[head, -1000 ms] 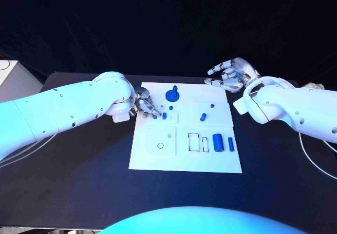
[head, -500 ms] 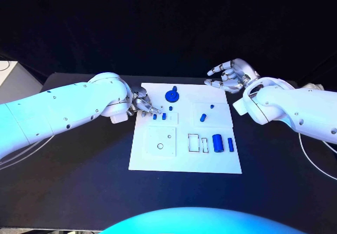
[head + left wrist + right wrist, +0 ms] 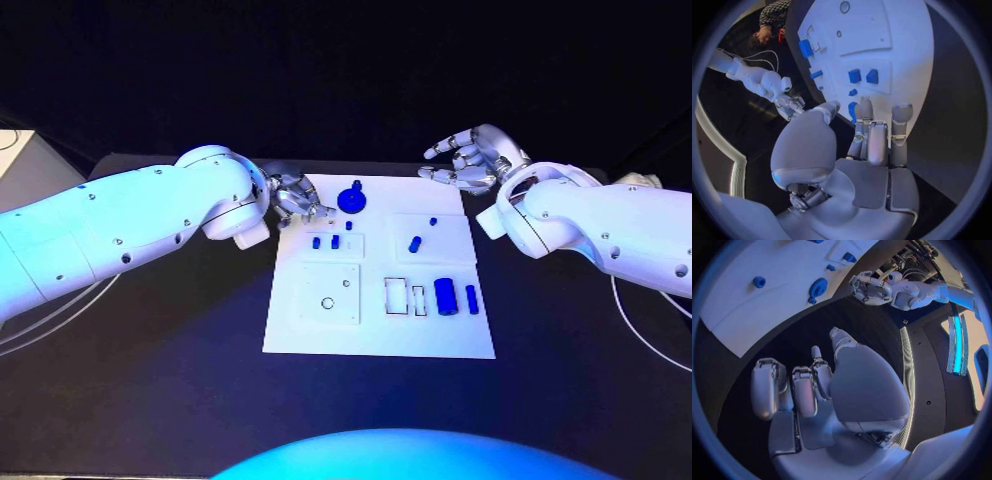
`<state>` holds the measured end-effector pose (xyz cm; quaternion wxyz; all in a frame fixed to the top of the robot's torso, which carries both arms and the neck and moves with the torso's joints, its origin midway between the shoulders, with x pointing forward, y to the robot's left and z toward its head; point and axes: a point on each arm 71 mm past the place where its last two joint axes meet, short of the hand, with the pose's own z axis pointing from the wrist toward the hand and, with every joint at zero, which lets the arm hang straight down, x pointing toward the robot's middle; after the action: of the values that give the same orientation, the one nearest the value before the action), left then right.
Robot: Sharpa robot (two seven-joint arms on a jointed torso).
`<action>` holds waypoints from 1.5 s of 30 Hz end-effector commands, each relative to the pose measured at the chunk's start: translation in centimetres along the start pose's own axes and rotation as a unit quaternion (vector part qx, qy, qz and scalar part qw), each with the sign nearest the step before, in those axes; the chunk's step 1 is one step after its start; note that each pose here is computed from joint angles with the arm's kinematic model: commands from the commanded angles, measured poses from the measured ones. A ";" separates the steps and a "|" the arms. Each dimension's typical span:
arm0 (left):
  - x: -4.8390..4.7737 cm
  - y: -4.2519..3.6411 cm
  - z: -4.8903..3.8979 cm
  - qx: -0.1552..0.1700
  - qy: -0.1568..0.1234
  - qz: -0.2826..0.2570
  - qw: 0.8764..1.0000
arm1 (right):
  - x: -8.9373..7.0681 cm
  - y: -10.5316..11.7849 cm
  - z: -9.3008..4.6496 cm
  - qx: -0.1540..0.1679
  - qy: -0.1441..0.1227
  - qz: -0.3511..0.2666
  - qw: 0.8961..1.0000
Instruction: Assemble the parts on the task board
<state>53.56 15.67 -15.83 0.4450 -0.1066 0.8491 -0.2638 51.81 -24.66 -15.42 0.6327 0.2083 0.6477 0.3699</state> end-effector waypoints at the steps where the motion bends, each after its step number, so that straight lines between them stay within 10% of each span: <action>1: -0.21 -2.22 -0.20 0.122 -0.040 -0.022 0.991 | 0.0 0.0 0.0 -0.006 0.005 -0.001 1.000; 8: 0.75 -3.60 -0.09 0.219 -0.118 0.040 0.968 | -0.1 0.0 0.0 -0.008 0.002 0.000 1.000; 14: 2.07 -3.59 0.77 0.238 -0.125 0.113 0.957 | -0.1 0.0 0.1 -0.010 0.001 0.006 1.000; 45: 4.38 -3.96 3.66 0.175 -0.058 0.240 0.953 | 0.1 0.2 0.2 -0.014 0.001 0.012 1.000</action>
<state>53.82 9.35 -18.20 0.5642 0.1541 0.7540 -0.2992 51.99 -24.52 -15.38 0.6312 0.2119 0.6417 0.3806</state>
